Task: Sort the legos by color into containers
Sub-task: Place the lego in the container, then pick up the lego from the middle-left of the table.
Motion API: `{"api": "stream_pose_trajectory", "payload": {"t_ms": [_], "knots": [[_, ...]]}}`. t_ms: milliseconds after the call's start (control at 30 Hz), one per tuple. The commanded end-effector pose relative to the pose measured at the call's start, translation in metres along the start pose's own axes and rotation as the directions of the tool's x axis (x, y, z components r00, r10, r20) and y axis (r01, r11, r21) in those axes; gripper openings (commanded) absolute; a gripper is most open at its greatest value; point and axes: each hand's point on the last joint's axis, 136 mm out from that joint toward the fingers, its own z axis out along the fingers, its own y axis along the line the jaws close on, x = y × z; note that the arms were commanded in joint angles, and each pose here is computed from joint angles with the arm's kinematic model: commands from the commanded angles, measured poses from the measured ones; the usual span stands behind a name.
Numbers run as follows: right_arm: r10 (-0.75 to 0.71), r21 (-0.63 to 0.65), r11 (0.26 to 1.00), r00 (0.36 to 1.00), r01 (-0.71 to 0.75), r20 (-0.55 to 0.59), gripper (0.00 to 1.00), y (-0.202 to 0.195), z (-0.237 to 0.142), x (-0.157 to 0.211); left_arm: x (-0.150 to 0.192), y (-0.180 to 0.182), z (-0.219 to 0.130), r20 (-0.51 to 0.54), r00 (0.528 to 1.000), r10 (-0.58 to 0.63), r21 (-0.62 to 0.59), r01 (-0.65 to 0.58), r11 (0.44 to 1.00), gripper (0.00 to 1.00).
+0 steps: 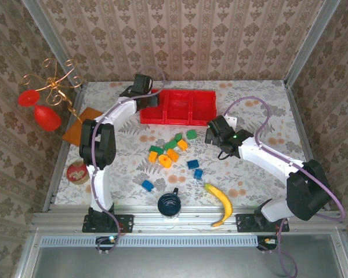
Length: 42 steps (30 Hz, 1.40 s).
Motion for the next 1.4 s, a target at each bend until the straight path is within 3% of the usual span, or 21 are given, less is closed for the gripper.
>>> {"api": "stream_pose_trajectory", "payload": {"t_ms": [0, 67, 233, 433, 667, 867, 1067, 1367], "knots": [[0.002, 0.028, 1.000, 1.000, -0.003, 0.019, 1.00, -0.003, -0.004, -0.006, -0.011, -0.005, -0.005, 0.010, 1.000, 0.015, 0.012, -0.015, 1.000, 0.57], [-0.003, 0.029, 1.000, 1.000, 0.003, 0.018, 1.00, -0.003, -0.004, -0.006, -0.013, -0.006, -0.009, 0.017, 1.000, 0.016, 0.011, -0.016, 1.000, 0.63], [-0.011, 0.029, 1.000, 1.000, 0.011, 0.020, 1.00, -0.003, -0.004, -0.007, -0.018, -0.009, -0.028, 0.032, 0.999, 0.015, 0.016, -0.015, 1.000, 0.67], [-0.014, 0.036, 0.999, 1.000, 0.013, 0.025, 1.00, -0.005, -0.005, -0.007, -0.004, -0.006, -0.074, 0.039, 0.999, 0.006, -0.009, -0.005, 1.000, 0.75], [-0.018, 0.060, 0.998, 0.999, 0.016, 0.033, 1.00, -0.009, -0.005, -0.008, 0.077, -0.017, -0.128, -0.040, 0.999, 0.031, 0.000, -0.031, 1.000, 1.00], [-0.013, 0.072, 0.997, 0.999, 0.010, 0.040, 1.00, -0.010, -0.004, -0.010, 0.160, -0.024, -0.164, -0.153, 0.987, 0.049, -0.003, -0.050, 0.999, 1.00], [-0.015, 0.076, 0.997, 0.999, 0.012, 0.037, 1.00, -0.011, -0.004, -0.009, 0.244, -0.023, -0.196, -0.316, 0.944, 0.095, 0.019, -0.094, 0.995, 1.00], [0.001, 0.067, 0.998, 0.999, -0.004, 0.036, 1.00, -0.009, -0.004, -0.009, 0.313, -0.021, -0.219, -0.375, 0.921, 0.103, 0.080, -0.079, 0.994, 0.97]]}}
